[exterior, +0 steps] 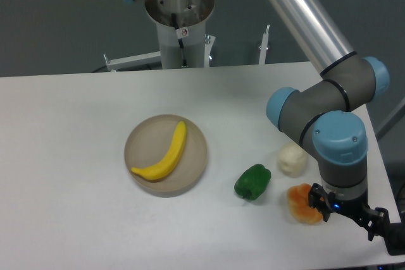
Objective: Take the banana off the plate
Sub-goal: 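Move the gripper from beside the orange pepper over the banana on the plate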
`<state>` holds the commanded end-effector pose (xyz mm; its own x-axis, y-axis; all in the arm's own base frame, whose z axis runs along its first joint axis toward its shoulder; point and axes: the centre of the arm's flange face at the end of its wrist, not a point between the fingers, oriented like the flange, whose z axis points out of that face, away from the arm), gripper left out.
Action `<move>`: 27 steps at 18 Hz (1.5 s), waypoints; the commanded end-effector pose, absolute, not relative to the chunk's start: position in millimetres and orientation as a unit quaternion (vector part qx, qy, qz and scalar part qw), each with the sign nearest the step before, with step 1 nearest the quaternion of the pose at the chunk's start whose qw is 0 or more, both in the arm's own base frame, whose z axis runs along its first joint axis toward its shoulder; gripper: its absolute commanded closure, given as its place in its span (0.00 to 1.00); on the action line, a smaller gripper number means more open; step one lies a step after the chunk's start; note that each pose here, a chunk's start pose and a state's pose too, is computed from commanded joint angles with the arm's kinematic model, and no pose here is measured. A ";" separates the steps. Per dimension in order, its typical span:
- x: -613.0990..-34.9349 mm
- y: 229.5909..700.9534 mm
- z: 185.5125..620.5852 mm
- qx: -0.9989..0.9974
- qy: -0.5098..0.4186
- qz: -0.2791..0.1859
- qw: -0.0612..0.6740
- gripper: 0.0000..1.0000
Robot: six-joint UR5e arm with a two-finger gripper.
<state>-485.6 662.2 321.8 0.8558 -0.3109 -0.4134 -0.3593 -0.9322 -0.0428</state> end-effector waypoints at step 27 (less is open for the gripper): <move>-285.7 574.0 336.5 -0.999 0.038 -0.001 0.016 0.00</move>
